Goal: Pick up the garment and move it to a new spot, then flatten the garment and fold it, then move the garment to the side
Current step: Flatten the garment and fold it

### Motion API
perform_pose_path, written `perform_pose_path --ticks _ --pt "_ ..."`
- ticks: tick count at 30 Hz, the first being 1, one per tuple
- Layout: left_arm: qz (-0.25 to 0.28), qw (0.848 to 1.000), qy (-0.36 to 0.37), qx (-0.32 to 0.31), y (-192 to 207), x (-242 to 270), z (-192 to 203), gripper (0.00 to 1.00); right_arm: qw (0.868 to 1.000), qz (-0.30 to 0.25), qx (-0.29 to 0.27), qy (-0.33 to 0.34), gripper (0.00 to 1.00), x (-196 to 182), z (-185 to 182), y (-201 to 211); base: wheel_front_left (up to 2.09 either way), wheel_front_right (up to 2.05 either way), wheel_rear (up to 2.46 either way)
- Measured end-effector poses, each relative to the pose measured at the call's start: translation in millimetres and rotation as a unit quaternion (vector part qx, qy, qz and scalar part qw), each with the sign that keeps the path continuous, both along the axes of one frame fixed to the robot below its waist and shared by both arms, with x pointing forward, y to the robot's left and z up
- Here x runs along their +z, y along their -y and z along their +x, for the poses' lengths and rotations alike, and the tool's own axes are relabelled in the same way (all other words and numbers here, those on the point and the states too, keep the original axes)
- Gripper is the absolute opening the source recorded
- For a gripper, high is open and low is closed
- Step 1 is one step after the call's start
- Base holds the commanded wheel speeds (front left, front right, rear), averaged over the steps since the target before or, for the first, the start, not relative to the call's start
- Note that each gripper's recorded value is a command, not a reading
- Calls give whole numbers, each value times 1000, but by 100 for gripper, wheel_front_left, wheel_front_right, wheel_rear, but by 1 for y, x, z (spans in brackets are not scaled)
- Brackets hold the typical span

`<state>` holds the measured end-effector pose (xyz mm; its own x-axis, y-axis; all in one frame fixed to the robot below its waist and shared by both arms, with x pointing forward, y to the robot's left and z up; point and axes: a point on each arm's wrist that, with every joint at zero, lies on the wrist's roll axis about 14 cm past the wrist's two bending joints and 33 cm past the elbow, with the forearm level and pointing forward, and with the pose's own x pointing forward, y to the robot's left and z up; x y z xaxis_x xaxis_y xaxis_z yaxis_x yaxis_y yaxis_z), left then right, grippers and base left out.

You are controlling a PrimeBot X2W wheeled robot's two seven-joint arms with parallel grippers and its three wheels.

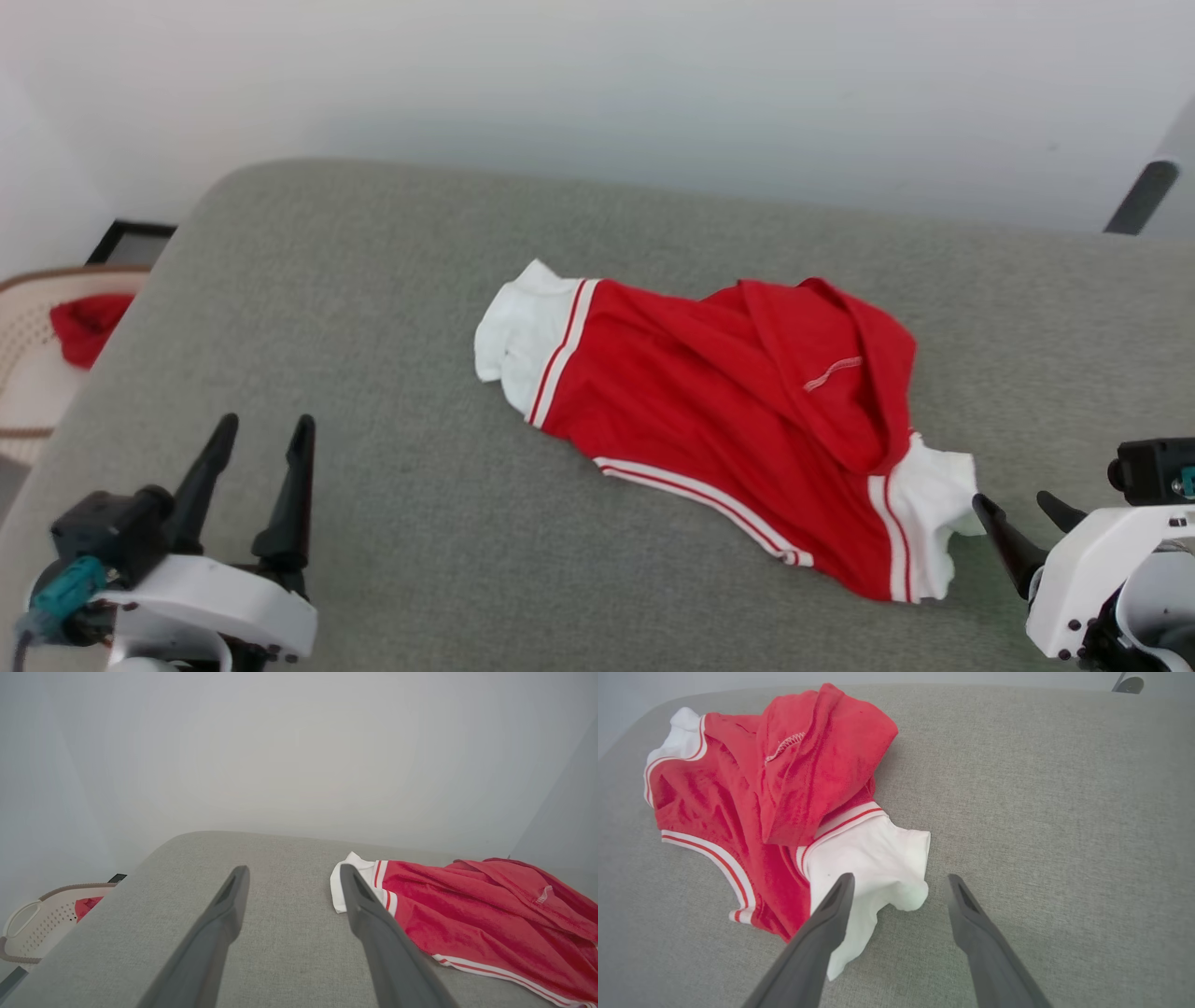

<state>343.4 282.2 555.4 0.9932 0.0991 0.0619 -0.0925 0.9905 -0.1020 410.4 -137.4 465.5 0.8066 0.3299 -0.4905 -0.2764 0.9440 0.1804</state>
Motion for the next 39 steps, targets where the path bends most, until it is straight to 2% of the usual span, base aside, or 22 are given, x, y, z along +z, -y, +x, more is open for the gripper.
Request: perform_pose_path --ticks 8,16,17,18,28,39 --pt "-11 1000 -18 11 2 -18 4 100 997 -7 23 -75 100 -39 12 -16 0 0 0" --pt "-11 999 -32 22 -2 -28 5 100 992 -13 46 -114 100 -70 22 -34 0 0 0" --pt "-11 999 -33 23 -3 -29 5 100 992 -15 48 -116 65 -73 24 -35 0 0 0" --pt "-10 999 -34 25 -4 -29 5 100 992 -16 48 -116 0 -74 26 -35 0 0 0" --pt "-11 999 -34 24 -4 -31 3 100 993 -32 37 -107 0 -71 34 -19 0 0 0" --pt "-16 999 -30 2 9 -28 0 100 995 -77 -12 -69 0 -40 42 39 0 0 0"
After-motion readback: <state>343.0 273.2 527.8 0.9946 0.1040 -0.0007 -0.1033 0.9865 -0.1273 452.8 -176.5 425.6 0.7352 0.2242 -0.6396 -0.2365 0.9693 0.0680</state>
